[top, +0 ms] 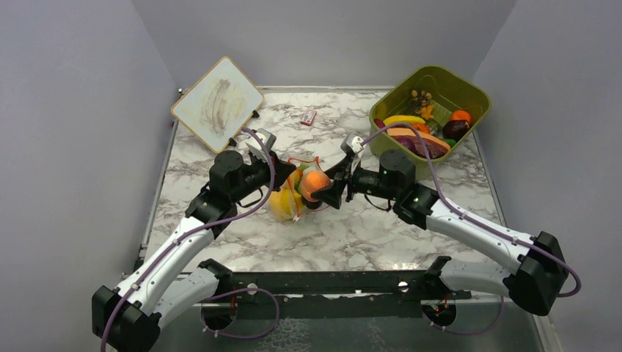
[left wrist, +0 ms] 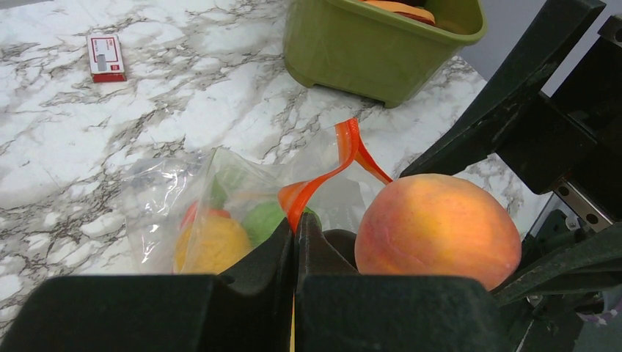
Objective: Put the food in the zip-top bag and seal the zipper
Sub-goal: Place the fake fruit in the zipper food storage bag.
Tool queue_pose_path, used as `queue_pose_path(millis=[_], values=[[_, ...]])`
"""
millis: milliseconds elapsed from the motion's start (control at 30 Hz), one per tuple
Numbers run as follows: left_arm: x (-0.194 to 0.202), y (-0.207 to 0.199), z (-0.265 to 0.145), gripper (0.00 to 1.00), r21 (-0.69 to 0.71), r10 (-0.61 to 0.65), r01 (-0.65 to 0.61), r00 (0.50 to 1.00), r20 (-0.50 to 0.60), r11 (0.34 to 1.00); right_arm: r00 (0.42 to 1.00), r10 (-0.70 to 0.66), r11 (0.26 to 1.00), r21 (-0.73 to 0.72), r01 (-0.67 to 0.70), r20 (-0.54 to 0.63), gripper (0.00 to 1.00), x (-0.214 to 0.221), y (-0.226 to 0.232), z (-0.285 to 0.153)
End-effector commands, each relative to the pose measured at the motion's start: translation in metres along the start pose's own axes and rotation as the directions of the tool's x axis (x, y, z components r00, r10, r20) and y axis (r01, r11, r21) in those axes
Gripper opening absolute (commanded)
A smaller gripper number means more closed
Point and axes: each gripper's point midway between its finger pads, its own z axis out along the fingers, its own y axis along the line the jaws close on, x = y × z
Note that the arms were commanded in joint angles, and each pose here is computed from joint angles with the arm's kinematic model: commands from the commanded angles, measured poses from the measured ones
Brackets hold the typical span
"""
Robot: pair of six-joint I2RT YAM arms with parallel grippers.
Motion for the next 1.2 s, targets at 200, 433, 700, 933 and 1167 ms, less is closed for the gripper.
queue_pose_path(millis=[200,433,700,933,1167], values=[[-0.017,-0.007,-0.007,0.0,0.017,0.042,-0.043,0.997,0.058,0.999,0.987,-0.151,0.988,0.041,0.149,0.048,0.48,-0.014,-0.01,0.02],[-0.016,-0.012,-0.007,0.0,0.045,0.035,-0.037,0.998,0.057,0.998,0.974,-0.225,0.972,0.071,0.222,0.04,0.49,-0.01,-0.014,0.042],[-0.016,-0.015,-0.006,0.0,0.064,0.033,-0.037,0.998,0.054,0.997,0.97,-0.24,0.961,0.153,0.232,0.034,0.51,-0.005,-0.028,0.059],[-0.014,-0.017,-0.005,0.0,0.073,0.024,-0.027,0.999,0.046,0.997,0.969,-0.244,0.95,0.21,0.23,0.043,0.52,0.005,-0.04,0.06],[-0.016,-0.02,-0.006,0.0,0.085,0.016,-0.021,0.998,0.057,0.996,0.979,-0.188,0.963,0.21,0.167,0.08,0.56,0.012,-0.041,0.065]])
